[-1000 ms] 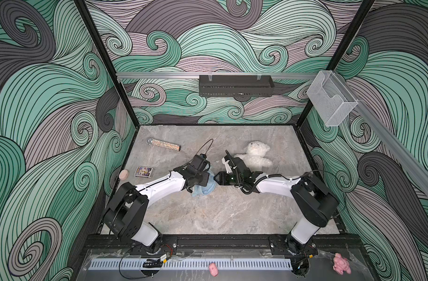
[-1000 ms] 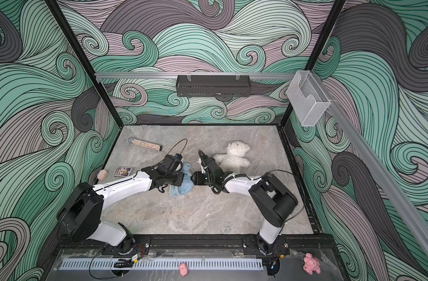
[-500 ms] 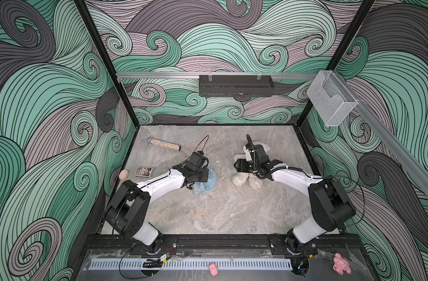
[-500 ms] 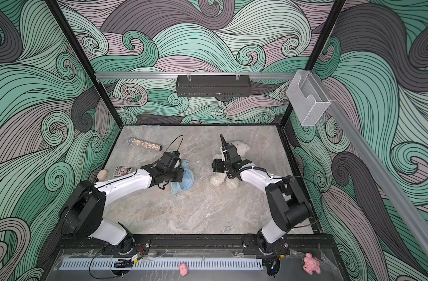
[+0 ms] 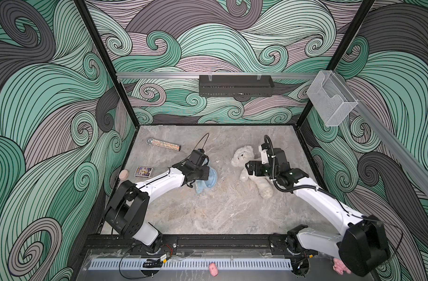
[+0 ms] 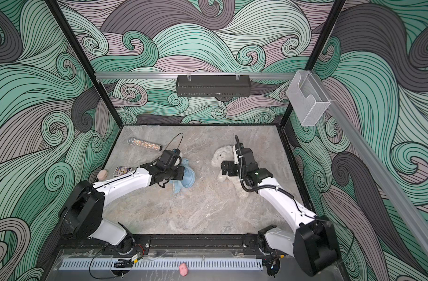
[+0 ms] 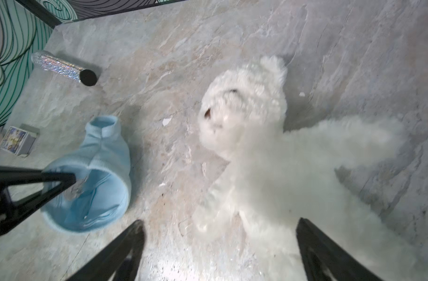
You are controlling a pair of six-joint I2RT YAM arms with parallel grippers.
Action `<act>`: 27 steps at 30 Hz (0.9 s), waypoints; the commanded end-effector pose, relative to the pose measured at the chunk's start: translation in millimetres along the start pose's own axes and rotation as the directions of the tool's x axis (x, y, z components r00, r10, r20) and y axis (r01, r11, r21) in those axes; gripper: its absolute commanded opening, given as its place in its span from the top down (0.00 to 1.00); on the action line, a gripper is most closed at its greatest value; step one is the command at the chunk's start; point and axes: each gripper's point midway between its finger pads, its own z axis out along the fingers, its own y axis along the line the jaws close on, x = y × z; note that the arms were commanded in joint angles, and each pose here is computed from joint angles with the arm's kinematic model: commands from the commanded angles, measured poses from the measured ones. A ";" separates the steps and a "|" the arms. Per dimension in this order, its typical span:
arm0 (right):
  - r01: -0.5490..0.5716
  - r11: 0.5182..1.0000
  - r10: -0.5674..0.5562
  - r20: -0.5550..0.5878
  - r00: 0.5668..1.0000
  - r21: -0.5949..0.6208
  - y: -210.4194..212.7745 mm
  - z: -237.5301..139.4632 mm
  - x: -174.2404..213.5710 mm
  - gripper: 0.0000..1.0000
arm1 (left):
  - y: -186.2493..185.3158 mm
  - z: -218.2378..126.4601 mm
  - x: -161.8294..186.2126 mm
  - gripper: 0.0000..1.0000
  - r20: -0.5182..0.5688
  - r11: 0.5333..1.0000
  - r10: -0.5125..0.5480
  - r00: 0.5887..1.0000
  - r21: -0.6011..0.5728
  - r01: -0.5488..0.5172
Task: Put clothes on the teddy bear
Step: 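Release the hoodie with the right gripper and grasp the bear's head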
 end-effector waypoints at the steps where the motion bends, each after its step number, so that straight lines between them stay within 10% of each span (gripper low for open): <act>1: 0.170 0.981 -0.172 0.009 0.985 0.089 -9.9 22.5 -25.5 0.01 | -7.5 -13.9 -19.0 1.00 0.048 1.000 0.011 0.999 0.026 -0.012; 13: 0.469 0.883 -0.449 -0.357 0.819 -0.033 -13.6 80.3 12.8 0.01 | -6.9 -15.4 -23.0 1.00 0.058 0.999 0.027 0.998 0.017 -0.028; 22: 0.612 0.791 -0.573 -0.366 0.733 -0.015 -29.1 124.9 8.5 0.02 | -6.2 -13.9 -23.3 1.00 0.059 0.999 0.030 0.998 0.014 -0.030; 27: 0.595 0.799 -0.587 -0.322 0.743 -0.084 -19.4 135.3 4.8 0.35 | -5.7 -15.0 -22.4 1.00 0.062 1.000 0.024 0.998 0.017 -0.025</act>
